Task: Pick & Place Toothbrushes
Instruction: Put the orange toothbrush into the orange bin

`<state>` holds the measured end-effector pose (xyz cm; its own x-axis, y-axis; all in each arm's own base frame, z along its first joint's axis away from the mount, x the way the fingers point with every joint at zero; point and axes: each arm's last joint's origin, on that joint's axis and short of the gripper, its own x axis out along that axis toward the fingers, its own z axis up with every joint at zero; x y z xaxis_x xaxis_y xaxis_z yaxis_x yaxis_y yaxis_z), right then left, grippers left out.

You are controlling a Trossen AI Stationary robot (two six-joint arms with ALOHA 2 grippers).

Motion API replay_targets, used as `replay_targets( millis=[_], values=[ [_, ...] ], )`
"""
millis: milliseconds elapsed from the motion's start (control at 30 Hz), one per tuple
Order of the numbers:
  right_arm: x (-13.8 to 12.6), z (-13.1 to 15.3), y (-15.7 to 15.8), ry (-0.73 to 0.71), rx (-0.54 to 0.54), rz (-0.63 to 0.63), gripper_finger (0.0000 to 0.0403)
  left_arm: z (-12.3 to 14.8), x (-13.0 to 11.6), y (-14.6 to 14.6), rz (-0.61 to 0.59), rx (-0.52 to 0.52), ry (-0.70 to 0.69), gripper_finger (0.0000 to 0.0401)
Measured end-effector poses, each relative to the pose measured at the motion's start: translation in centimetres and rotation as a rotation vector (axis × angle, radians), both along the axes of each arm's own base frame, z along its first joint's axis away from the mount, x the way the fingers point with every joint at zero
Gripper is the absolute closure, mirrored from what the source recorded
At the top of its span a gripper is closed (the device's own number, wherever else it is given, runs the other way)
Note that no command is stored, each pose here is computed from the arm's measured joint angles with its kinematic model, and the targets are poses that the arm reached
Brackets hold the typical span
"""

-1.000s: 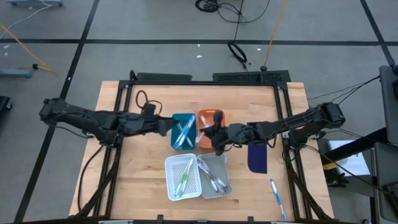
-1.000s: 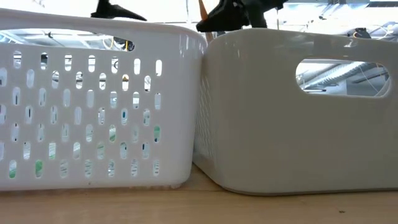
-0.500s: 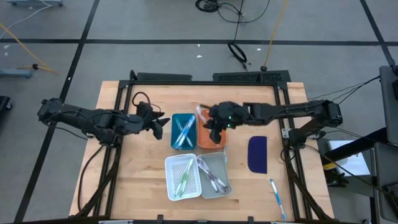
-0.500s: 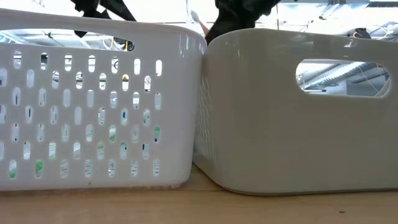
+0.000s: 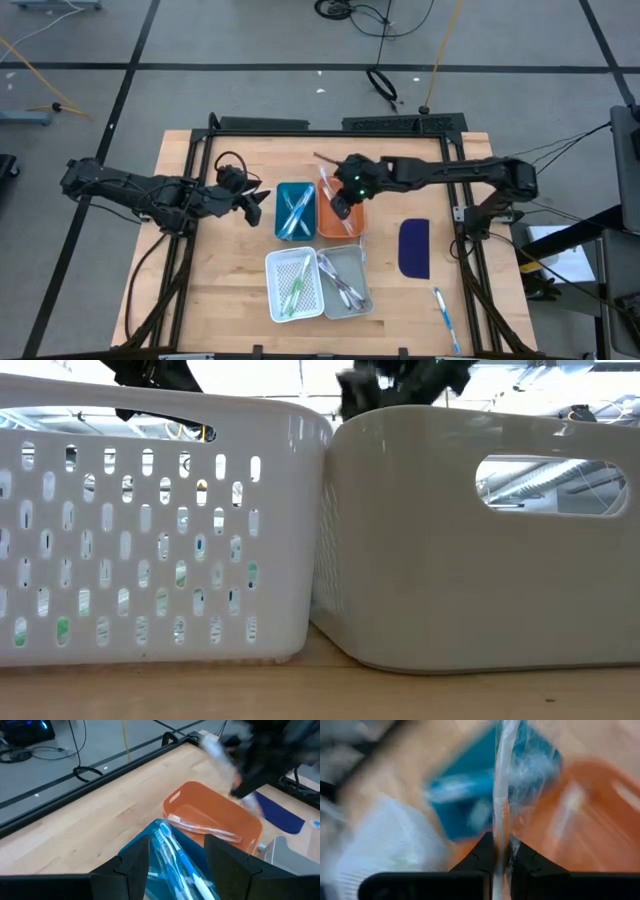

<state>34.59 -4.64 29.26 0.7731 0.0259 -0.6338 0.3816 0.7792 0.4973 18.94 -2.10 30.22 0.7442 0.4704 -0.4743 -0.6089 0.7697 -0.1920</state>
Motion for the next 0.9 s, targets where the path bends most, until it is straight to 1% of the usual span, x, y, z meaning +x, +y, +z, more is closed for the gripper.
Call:
replay_targets(
  millis=[100,167,367,567,900],
  values=[
    [0.6,-2.2,-0.2,0.088,-0.014,0.017,0.0389,0.0,0.0,0.0,0.000,0.000,-0.001,0.0215],
    [1.4,-3.1,-0.3,0.092,-0.023,0.025,0.0389,0.0,0.0,0.0,0.000,0.000,-0.001,0.0215],
    [2.2,-5.7,-1.1,0.186,-0.041,0.012,0.0389,0.0,0.0,0.0,0.001,-0.005,-0.004,0.0215],
    [2.1,-6.8,-1.4,0.255,-0.020,-0.005,0.0389,0.0,0.0,0.0,0.002,-0.007,-0.005,0.0215],
    [2.1,-6.9,-1.5,0.259,0.013,-0.003,0.0389,0.0,0.0,0.0,0.004,-0.008,-0.005,0.0215]
  ],
)
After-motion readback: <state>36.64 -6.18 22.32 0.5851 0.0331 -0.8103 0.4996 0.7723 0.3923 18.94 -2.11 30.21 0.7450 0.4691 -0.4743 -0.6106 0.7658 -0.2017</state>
